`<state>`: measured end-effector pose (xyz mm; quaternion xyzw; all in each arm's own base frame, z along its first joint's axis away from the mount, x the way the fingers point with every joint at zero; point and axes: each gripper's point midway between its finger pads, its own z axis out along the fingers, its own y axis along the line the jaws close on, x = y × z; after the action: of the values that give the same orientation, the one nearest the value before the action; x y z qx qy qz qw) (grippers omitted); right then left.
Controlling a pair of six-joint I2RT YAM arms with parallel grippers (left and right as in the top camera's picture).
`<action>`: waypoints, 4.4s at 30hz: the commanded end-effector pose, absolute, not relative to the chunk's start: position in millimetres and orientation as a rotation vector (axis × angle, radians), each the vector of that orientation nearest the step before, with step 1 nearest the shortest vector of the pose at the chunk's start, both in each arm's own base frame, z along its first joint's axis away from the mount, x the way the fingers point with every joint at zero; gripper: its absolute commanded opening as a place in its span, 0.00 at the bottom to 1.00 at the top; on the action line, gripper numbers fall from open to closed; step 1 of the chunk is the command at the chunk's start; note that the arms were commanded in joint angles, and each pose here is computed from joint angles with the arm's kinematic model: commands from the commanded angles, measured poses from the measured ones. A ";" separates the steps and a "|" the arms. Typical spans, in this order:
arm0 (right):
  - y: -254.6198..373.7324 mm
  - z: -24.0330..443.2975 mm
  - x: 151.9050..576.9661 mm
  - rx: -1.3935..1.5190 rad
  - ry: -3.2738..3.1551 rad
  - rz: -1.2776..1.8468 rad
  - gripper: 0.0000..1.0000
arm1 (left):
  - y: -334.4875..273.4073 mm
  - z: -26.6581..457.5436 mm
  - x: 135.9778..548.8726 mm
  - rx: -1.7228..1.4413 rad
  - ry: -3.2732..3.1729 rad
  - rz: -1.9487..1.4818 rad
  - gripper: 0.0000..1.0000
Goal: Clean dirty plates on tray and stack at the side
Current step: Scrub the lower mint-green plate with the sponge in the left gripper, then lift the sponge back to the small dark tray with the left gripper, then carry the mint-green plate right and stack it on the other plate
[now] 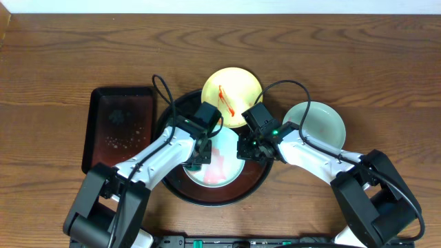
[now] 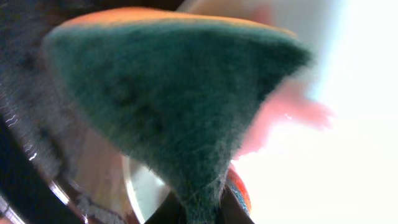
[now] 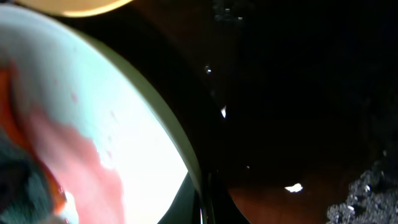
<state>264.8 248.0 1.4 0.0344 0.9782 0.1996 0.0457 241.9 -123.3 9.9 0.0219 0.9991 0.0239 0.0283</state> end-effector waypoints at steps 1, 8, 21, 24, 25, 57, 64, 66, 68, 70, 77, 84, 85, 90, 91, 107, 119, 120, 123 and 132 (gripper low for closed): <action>244.6 -7.8 261.3 0.119 3.011 0.562 0.01 | -173.0 10.5 194.8 0.361 3.248 -0.465 0.07; 245.9 -7.5 260.5 0.116 3.013 0.571 0.01 | -196.5 18.5 196.8 0.472 3.176 -0.688 0.07; 246.9 -7.0 259.7 0.115 3.016 0.583 0.01 | -139.6 77.7 313.6 0.077 2.948 -0.134 0.07; 250.5 -2.2 258.7 0.098 3.016 0.615 0.01 | -113.5 101.4 329.4 -0.032 2.933 -0.082 0.07; 252.5 1.1 258.6 0.073 3.012 0.632 0.01 | -106.2 107.2 332.7 -0.066 2.931 -0.079 0.07; 173.9 151.4 274.1 -0.197 2.321 -0.326 0.01 | 3.2 129.3 355.3 -0.518 2.842 -0.034 0.07; 182.4 191.9 273.9 -0.261 2.068 -0.486 0.01 | 3.1 129.3 356.1 -0.517 2.839 -0.035 0.08; 185.8 203.5 272.8 -0.284 1.997 -0.529 0.01 | 3.1 129.3 356.1 -0.517 2.839 -0.035 0.07; 189.0 215.3 271.3 -0.311 1.928 -0.577 0.01 | 3.1 129.3 356.2 -0.517 2.838 -0.035 0.08; 191.1 226.0 268.9 -0.332 1.866 -0.625 0.01 | 3.1 129.7 357.5 -0.516 2.833 -0.037 0.08; 194.9 241.3 261.9 -0.339 1.778 -0.676 0.01 | 3.1 130.2 359.6 -0.515 2.825 -0.039 0.08; 209.4 211.2 260.3 -0.304 1.943 -0.454 0.01 | 3.1 130.3 359.9 -0.515 2.823 -0.039 0.08; 212.4 202.7 258.2 -0.317 1.989 -0.415 0.01 | 3.1 130.3 359.9 -0.515 2.823 -0.039 0.08; 219.6 178.5 249.9 -0.236 2.198 -0.165 0.01 | 3.1 130.3 359.8 -0.514 2.824 -0.039 0.07; 219.2 178.2 249.9 -0.212 2.233 -0.109 0.01 | 3.2 130.3 359.8 -0.510 2.825 -0.038 0.07; 52.6 172.8 282.3 0.467 2.568 0.216 0.01 | 3.1 130.3 359.8 -0.511 2.825 -0.038 0.08; -41.5 118.0 287.0 0.728 2.708 0.033 0.01 | 3.1 130.3 359.8 -0.511 2.825 -0.038 0.08; -42.8 111.7 289.1 0.732 2.724 0.028 0.01 | 3.1 130.3 359.8 -0.510 2.825 -0.038 0.08; -44.1 92.2 295.7 0.744 2.769 0.020 0.01 | 3.1 130.3 359.8 -0.510 2.825 -0.038 0.08; -45.1 51.4 303.4 0.742 2.868 0.001 0.22 | 3.1 130.3 359.8 -0.510 2.825 -0.038 0.07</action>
<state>300.3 -43.8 54.2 0.2557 0.9623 -0.0022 0.0925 357.8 -0.7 121.0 -0.1725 0.9774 -0.0171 0.1207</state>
